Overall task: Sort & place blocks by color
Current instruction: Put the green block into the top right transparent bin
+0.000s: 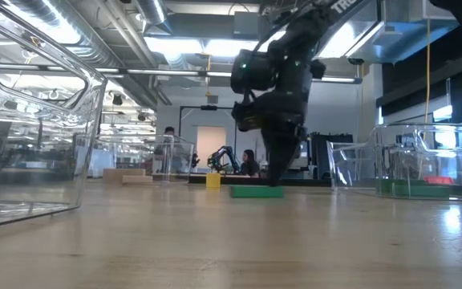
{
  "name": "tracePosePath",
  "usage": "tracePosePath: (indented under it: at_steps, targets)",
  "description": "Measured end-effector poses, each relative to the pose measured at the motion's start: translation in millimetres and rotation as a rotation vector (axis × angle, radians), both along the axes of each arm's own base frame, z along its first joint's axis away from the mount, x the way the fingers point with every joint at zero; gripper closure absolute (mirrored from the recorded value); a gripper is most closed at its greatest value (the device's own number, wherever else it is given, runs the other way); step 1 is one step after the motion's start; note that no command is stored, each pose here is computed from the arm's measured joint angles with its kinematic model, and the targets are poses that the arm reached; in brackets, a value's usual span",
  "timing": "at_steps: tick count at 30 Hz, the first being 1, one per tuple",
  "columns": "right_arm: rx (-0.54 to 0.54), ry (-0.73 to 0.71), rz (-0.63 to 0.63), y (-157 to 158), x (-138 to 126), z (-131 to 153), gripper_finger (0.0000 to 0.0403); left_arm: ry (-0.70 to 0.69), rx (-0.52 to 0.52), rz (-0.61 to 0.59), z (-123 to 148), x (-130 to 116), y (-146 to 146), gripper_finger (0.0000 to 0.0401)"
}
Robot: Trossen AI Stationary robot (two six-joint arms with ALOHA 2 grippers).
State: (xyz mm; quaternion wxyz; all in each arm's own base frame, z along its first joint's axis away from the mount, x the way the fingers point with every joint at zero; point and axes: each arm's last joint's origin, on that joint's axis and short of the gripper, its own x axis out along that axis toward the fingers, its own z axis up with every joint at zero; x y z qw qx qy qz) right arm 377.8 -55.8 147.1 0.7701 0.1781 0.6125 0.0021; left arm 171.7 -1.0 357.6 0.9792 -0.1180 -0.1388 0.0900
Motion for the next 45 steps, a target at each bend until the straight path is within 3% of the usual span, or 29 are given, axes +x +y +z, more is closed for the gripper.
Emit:
tracePosePath:
  at_steps: [5, 9, 14, 20, 26, 33, 37, 40, 45]
  targets:
    - [-0.035, -0.074, 0.054, 8.4, -15.5, 24.1, 0.0403, 0.0, 0.0, 0.0, 0.0, 0.0, 0.0, 0.0188]
    - [-0.03, -0.137, 0.018, 14.1, -50.1, 29.2, 0.0403, 0.0, 0.0, 0.0, 0.0, 0.0, 0.0, 0.0188]
    - [0.059, -0.378, -0.002, 33.4, -85.6, 51.3, 0.0403, 0.0, 0.0, 0.001, 0.0, 0.0, 0.0, 0.0188]
    - [0.047, -0.605, 0.077, 53.4, -85.2, 83.0, 0.0396, 0.001, -0.001, 0.002, -0.1, 0.0, 0.1, 0.0188]
    - [-0.094, -0.577, 0.137, 65.7, -61.0, 87.4, 0.0328, 0.0, -0.001, 0.003, 0.0, 0.0, 0.1, 0.0188]
    - [-0.285, -0.455, 0.279, 66.4, -30.8, 71.7, 0.0182, 0.0, -0.001, 0.003, 0.0, 0.0, 0.1, 0.0188]
    - [-0.319, -0.36, 0.365, 59.9, -17.7, 49.8, 0.0113, 0.0, -0.001, 0.003, 0.0, 0.0, 0.1, 0.0188]
    - [-0.34, -0.297, 0.433, 53.7, -12.2, 29.1, 0.0089, 0.0, -0.001, 0.003, 0.0, 0.0, 0.1, 0.0188]
    - [-0.386, -0.187, 0.456, 43.5, -8.9, -0.4, 0.009, 0.0, -0.001, 0.003, 0.0, 0.0, 0.1, 0.0188]
